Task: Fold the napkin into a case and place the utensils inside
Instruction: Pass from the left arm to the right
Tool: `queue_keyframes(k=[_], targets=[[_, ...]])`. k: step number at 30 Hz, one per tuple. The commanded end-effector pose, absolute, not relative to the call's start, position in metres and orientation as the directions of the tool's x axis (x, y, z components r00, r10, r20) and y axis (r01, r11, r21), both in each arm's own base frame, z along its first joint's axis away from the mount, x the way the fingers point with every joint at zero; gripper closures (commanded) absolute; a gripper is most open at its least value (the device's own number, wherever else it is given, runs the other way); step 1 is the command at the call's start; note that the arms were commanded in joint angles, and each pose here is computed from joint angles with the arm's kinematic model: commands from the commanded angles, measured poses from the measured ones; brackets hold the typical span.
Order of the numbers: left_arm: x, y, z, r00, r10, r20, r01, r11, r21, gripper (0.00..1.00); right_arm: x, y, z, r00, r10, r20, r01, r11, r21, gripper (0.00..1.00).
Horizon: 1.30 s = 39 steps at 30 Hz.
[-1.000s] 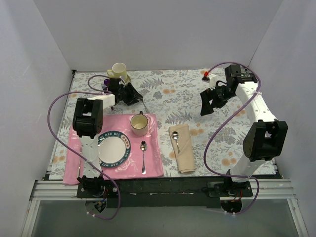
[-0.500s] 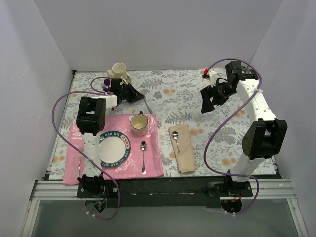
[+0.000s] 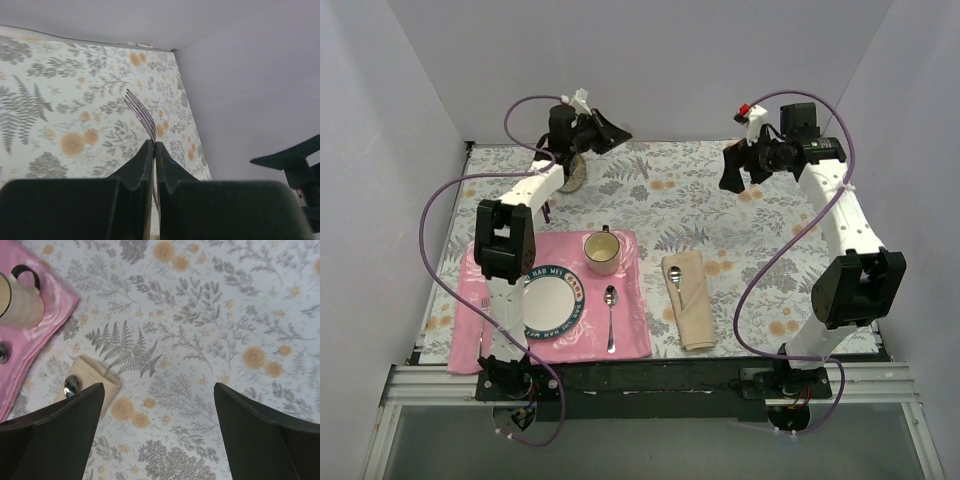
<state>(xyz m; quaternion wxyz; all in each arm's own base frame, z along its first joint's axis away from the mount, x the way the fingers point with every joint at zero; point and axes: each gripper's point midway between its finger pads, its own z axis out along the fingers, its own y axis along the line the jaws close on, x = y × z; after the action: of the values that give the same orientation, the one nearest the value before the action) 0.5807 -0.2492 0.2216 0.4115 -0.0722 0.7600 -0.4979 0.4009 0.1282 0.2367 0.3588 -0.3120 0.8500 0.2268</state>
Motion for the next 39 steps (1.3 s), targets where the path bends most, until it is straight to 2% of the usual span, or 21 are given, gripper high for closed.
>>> queue_keyframes(k=[1, 4, 8, 12, 15, 19, 24, 33, 35, 36, 39], targets=[[0.517, -0.304, 0.310, -0.598, -0.435, -0.674, 0.444, 0.520, -0.729, 1.00, 0.427, 0.140, 0.327, -0.258, -0.327, -0.909, -0.622, 0.776, -0.103, 0.01], [0.487, -0.332, 0.318, -0.567, -0.397, -0.721, 0.449, 0.585, -0.675, 1.00, 0.413, 0.162, 0.334, -0.183, -0.392, -0.902, -0.625, 0.754, -0.201, 0.01], [0.457, -0.363, 0.334, -0.538, -0.403, -0.740, 0.459, 0.596, -0.658, 1.00, 0.381, 0.201, 0.331, -0.148, -0.416, -0.897, -0.683, 0.699, -0.212, 0.01], [0.450, -0.371, 0.345, -0.495, -0.437, -0.751, 0.416, 0.640, -0.646, 1.00, 0.369, 0.208, 0.327, -0.159, -0.401, -0.902, -0.667, 0.717, -0.201, 0.01], [0.450, -0.373, 0.352, -0.493, -0.482, -0.724, 0.370, 0.637, -0.676, 1.00, 0.370, 0.203, 0.320, -0.173, -0.417, -0.892, -0.627, 0.745, -0.227, 0.01], [0.449, -0.373, 0.358, -0.503, -0.534, -0.680, 0.324, 0.613, -0.721, 1.00, 0.379, 0.192, 0.308, -0.174, -0.415, -0.893, -0.556, 0.790, -0.259, 0.11], [0.447, -0.376, 0.361, -0.526, -0.556, -0.643, 0.303, 0.584, -0.753, 1.00, 0.376, 0.196, 0.289, -0.183, -0.425, -0.887, -0.583, 0.773, -0.250, 0.15], [0.447, -0.376, 0.353, -0.557, -0.575, -0.599, 0.245, 0.576, -0.780, 1.00, 0.399, 0.197, 0.272, -0.194, -0.470, -0.861, -0.550, 0.779, -0.301, 0.37], [0.447, -0.375, 0.348, -0.563, -0.572, -0.597, 0.230, 0.585, -0.778, 1.00, 0.401, 0.199, 0.272, -0.192, -0.471, -0.861, -0.555, 0.775, -0.301, 0.45], [0.446, -0.376, 0.347, -0.567, -0.573, -0.592, 0.225, 0.583, -0.780, 1.00, 0.401, 0.201, 0.273, -0.184, -0.472, -0.862, -0.561, 0.771, -0.302, 0.54], [0.445, -0.374, 0.345, -0.574, -0.575, -0.583, 0.214, 0.582, -0.784, 1.00, 0.399, 0.206, 0.272, -0.177, -0.479, -0.860, -0.587, 0.753, -0.298, 0.72]])
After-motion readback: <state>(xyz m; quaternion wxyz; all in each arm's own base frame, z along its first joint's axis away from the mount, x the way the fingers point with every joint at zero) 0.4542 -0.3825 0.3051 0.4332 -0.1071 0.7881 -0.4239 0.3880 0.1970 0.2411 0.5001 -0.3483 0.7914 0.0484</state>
